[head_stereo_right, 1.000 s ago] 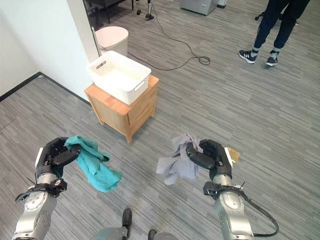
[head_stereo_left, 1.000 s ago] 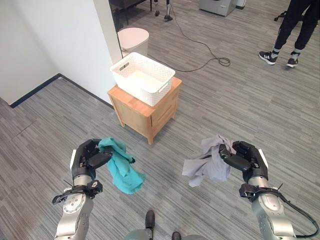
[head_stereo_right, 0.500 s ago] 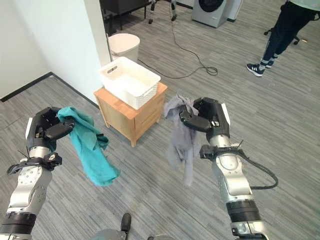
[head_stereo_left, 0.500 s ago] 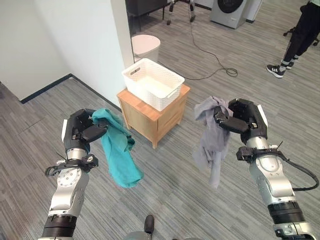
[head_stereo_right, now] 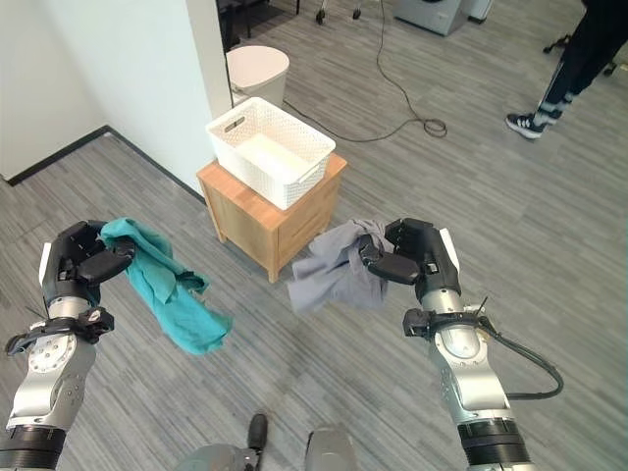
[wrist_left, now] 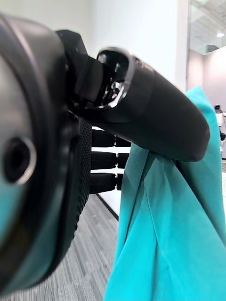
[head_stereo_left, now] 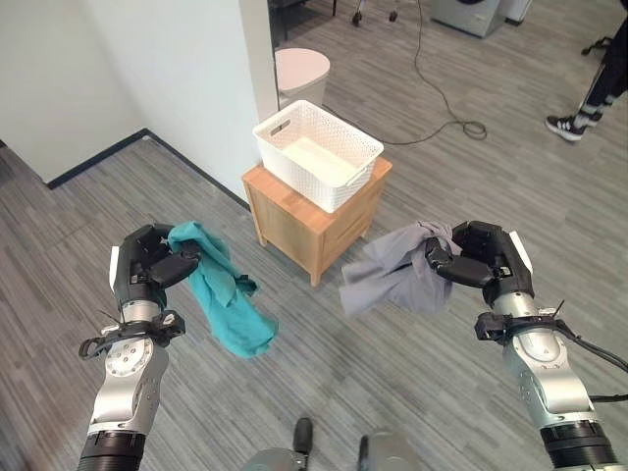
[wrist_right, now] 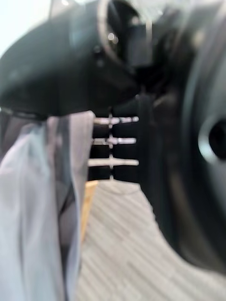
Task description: Pick up bed clothes into laundry basket.
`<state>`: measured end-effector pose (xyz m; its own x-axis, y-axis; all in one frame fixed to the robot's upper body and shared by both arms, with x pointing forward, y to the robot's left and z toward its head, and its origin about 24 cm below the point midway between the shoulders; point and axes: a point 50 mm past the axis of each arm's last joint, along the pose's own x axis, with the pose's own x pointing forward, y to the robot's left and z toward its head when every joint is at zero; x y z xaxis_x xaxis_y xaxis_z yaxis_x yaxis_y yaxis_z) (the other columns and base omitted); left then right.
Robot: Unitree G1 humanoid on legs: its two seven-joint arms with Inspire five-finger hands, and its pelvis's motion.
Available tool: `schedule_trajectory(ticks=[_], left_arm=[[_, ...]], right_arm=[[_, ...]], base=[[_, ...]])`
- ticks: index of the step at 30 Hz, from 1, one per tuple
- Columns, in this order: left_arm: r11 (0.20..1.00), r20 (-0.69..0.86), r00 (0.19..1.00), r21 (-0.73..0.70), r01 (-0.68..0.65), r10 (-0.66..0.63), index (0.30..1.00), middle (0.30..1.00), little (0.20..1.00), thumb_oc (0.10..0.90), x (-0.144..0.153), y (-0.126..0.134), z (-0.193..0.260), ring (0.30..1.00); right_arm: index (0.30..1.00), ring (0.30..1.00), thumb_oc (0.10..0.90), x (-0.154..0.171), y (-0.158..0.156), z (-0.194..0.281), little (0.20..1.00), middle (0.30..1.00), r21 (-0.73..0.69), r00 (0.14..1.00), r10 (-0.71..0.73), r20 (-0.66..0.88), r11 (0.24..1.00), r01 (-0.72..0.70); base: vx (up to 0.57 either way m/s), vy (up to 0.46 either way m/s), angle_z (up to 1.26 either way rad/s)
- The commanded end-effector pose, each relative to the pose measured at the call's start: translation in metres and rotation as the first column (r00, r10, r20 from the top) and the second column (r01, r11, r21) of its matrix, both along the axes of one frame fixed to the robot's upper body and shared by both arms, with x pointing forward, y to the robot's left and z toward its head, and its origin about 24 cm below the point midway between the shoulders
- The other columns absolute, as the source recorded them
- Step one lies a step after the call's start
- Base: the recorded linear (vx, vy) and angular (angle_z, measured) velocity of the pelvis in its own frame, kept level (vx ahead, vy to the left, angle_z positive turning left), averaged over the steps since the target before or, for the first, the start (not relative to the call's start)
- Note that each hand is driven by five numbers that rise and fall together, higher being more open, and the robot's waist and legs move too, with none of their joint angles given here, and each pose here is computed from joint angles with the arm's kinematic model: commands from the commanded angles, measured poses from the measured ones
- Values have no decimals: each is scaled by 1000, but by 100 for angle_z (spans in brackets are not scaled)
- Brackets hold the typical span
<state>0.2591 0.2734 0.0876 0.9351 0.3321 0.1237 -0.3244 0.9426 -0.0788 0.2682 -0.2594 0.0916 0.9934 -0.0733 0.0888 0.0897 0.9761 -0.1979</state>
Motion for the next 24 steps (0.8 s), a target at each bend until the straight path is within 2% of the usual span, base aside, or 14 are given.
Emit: schedule_trajectory(ticks=[1, 8, 13, 16, 19, 24], left_arm=[[987, 354, 931, 157, 35, -89, 300, 300, 300, 400, 6, -3, 80, 300], [981, 344, 931, 184, 61, -123, 300, 300, 300, 400, 11, -8, 81, 300], [993, 373, 922, 93, 70, -100, 300, 300, 300, 400, 11, -12, 78, 300], [992, 374, 921, 98, 81, -112, 300, 300, 300, 400, 15, -17, 79, 300], [994, 353, 932, 93, 55, -85, 300, 300, 300, 400, 16, -11, 74, 300], [996, 360, 931, 79, 31, -57, 300, 300, 300, 400, 12, -9, 72, 300]], right_arm=[[300, 300, 400, 5, -16, 57, 300, 300, -21, 961, -36, 276, 999, 43], [300, 300, 400, -5, -19, 53, 300, 300, -16, 962, -34, 270, 999, 40], [300, 300, 400, -6, -29, 59, 300, 300, 27, 946, -101, 309, 995, 98], [300, 300, 400, -8, -33, 65, 300, 300, 43, 931, -135, 339, 991, 129], [300, 300, 400, -11, -35, 71, 300, 300, -18, 928, -117, 353, 991, 132], [300, 300, 400, -9, -36, 72, 300, 300, -33, 932, -115, 344, 990, 134]], base=[[405, -51, 25], [530, -119, 51], [434, -266, 54], [399, -118, -21], [410, 82, -19], [250, 105, -48]])
